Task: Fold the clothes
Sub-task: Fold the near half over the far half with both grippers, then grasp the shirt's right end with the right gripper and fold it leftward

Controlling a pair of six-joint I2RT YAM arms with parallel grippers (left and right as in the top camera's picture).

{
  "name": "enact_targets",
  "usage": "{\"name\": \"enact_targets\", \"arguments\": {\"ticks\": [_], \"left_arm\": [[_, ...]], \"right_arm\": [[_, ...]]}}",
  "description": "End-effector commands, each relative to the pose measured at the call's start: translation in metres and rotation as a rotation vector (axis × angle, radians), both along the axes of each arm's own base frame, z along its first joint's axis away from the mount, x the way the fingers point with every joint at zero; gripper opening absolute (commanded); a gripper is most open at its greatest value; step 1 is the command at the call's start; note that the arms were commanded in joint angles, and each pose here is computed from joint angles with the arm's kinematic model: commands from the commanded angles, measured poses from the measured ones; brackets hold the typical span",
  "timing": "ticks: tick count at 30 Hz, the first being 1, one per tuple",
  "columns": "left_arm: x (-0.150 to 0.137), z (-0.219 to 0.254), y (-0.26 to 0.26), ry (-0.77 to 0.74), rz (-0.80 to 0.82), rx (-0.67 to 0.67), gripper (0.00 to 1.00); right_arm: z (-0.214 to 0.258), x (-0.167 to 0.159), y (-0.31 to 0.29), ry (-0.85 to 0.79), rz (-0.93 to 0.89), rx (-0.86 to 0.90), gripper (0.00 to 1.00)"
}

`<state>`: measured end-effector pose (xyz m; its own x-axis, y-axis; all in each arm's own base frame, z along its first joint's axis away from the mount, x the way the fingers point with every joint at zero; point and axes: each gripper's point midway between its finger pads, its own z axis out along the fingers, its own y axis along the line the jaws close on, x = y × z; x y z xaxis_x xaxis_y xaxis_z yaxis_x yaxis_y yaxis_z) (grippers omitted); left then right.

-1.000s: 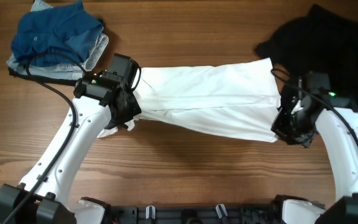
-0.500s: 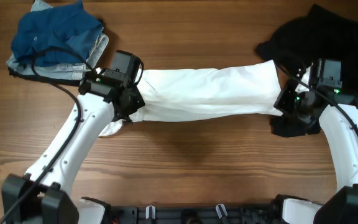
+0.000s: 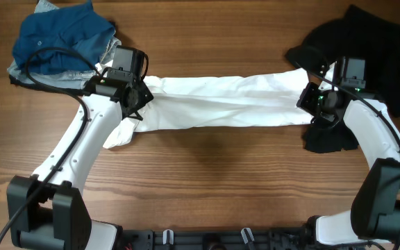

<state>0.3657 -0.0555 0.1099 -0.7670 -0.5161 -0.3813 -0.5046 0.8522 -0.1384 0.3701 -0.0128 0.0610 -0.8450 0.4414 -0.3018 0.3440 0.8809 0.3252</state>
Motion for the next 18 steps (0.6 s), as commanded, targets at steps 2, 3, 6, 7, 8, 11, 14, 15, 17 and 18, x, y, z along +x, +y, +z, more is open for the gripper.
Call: {"name": "enact_targets", "arguments": {"ticks": [2, 3, 6, 7, 8, 11, 14, 15, 17, 18], "left_arm": [[0.005, -0.01, 0.006, 0.007, 0.008, 0.034, 0.08], [0.006, -0.013, 0.005, 0.011, 0.007, 0.032, 0.09], [0.005, -0.022, 0.005, 0.038, 0.005, 0.034, 0.19], [0.005, -0.026, 0.005, 0.049, 0.005, 0.037, 0.27], [0.004, -0.03, 0.005, 0.062, 0.005, 0.04, 0.41], [0.004, -0.034, 0.006, 0.073, 0.006, 0.044, 0.96], [0.006, -0.032, 0.011, 0.063, 0.018, 0.063, 1.0], [0.006, -0.032, 0.014, 0.064, 0.026, 0.066, 1.0], [0.004, -0.031, 0.021, 0.074, 0.015, 0.067, 1.0], [0.003, -0.029, 0.023, 0.082, -0.009, 0.066, 1.0]], "right_arm": [[0.004, 0.012, 0.002, -0.036, 0.023, 0.004, 0.04], [0.005, 0.013, 0.002, -0.044, 0.023, 0.003, 0.04], [0.007, 0.017, 0.002, -0.062, 0.025, 0.004, 0.04], [0.008, 0.019, 0.003, -0.07, 0.029, 0.011, 0.07], [0.008, 0.02, 0.004, -0.075, 0.032, 0.016, 0.11], [0.011, 0.023, 0.005, -0.094, 0.036, 0.019, 0.42], [0.013, 0.028, 0.004, -0.118, 0.041, 0.012, 0.66], [0.014, 0.03, 0.004, -0.124, 0.045, 0.009, 0.71], [0.014, 0.03, 0.002, -0.124, 0.042, 0.003, 0.77], [0.013, 0.03, 0.002, -0.124, 0.046, -0.005, 0.79]]}}
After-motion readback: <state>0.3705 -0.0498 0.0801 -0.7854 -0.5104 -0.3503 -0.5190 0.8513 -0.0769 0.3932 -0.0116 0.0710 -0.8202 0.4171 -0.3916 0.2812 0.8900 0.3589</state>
